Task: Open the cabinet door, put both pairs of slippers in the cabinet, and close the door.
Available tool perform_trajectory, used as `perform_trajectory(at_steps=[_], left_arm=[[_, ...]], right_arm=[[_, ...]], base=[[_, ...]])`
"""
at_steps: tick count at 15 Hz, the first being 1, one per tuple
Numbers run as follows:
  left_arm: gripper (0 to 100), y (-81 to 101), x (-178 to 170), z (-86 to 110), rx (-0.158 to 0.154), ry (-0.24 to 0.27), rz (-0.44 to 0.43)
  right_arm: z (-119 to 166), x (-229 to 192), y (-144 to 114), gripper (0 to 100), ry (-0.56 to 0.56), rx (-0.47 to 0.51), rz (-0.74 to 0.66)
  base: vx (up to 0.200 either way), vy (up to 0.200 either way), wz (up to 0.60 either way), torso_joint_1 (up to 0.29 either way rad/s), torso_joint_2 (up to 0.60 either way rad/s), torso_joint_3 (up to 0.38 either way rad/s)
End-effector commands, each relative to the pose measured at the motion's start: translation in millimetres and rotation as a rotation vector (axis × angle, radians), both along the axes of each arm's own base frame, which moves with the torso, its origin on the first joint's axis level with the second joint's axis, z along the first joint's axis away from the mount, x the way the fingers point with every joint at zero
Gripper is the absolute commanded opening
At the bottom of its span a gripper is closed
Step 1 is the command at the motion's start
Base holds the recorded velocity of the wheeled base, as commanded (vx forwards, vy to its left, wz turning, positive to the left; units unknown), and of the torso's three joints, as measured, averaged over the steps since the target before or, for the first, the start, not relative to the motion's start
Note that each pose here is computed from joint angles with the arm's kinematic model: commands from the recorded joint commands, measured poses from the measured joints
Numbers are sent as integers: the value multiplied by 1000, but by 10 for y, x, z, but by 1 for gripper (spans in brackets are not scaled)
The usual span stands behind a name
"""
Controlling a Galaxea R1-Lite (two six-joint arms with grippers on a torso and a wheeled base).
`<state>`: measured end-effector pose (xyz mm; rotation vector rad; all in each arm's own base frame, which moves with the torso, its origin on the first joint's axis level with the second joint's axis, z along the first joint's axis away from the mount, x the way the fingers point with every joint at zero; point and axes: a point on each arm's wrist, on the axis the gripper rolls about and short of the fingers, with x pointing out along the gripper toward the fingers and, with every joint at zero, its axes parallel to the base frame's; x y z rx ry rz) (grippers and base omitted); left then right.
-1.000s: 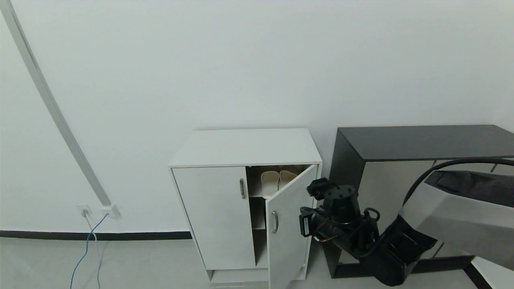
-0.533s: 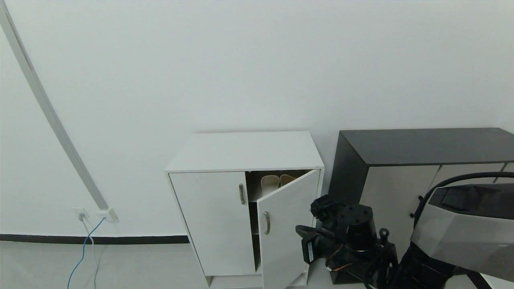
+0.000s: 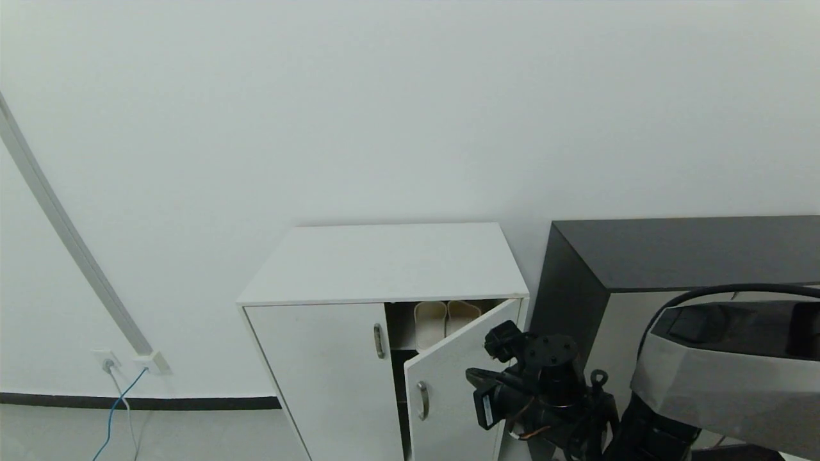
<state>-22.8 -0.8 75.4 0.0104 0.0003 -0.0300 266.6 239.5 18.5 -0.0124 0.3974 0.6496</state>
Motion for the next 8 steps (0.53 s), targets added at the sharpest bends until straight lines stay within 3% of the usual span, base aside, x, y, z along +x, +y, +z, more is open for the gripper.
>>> perform_trajectory(at_steps=[1, 8], left_arm=[[0, 0, 0, 0, 0, 0, 1], [0, 2, 0, 0, -6, 0, 9]], right_arm=[[-112, 156, 31, 0, 5, -5, -22], [-168, 674, 131, 0, -21, 16, -86]], base=[[0, 0, 0, 0, 0, 0], [0, 0, 0, 0, 0, 0]])
